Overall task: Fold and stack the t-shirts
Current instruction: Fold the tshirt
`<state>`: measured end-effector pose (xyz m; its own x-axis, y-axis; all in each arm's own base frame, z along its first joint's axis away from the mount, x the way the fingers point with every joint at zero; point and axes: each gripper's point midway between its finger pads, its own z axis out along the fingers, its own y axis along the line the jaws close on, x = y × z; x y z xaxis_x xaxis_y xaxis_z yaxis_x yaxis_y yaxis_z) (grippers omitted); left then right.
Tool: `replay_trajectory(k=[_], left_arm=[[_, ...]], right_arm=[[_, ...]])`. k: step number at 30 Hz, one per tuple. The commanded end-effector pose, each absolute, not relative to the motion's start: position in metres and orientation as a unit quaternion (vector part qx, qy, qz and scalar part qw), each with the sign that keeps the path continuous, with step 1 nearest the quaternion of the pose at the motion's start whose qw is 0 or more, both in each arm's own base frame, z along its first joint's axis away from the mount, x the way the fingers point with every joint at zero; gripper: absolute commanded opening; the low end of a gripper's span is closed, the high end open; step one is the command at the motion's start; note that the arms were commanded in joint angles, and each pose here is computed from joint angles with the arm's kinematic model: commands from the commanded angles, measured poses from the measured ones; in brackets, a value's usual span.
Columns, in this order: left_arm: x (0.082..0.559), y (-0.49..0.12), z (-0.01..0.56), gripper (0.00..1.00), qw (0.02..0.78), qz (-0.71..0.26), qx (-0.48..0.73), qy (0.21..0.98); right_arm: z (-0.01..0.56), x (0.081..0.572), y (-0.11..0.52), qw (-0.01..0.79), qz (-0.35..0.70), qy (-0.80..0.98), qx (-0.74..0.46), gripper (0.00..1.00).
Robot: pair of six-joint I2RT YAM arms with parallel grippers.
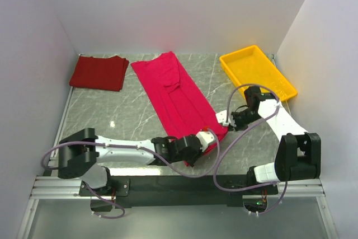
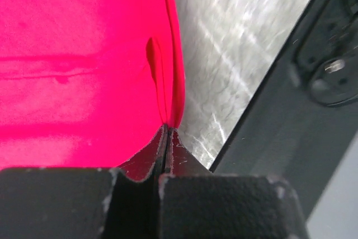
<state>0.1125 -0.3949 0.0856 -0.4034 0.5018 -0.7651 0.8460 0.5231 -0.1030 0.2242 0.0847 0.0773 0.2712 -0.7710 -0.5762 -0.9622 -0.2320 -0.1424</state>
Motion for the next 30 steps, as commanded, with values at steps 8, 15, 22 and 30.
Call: replay_trajectory(k=[8,15,22,30], left_arm=[[0.16,-0.369,0.146,0.01,0.348,-0.327,0.376,0.794],[0.218,-0.334,0.152,0.01,0.351,-0.319,0.35,0.808],[0.285,-0.3,0.139,0.01,0.347,-0.296,0.323,0.829],[0.342,-0.27,0.135,0.01,0.362,-0.258,0.304,0.842]], right_arm=[[0.142,0.264,0.124,0.288,0.276,0.63,-0.667,0.0],[0.162,0.312,0.154,0.295,0.286,0.667,-0.621,0.0],[0.152,0.37,0.182,0.288,0.269,0.695,-0.602,0.0],[0.138,0.434,0.194,0.31,0.241,0.739,-0.548,0.0]])
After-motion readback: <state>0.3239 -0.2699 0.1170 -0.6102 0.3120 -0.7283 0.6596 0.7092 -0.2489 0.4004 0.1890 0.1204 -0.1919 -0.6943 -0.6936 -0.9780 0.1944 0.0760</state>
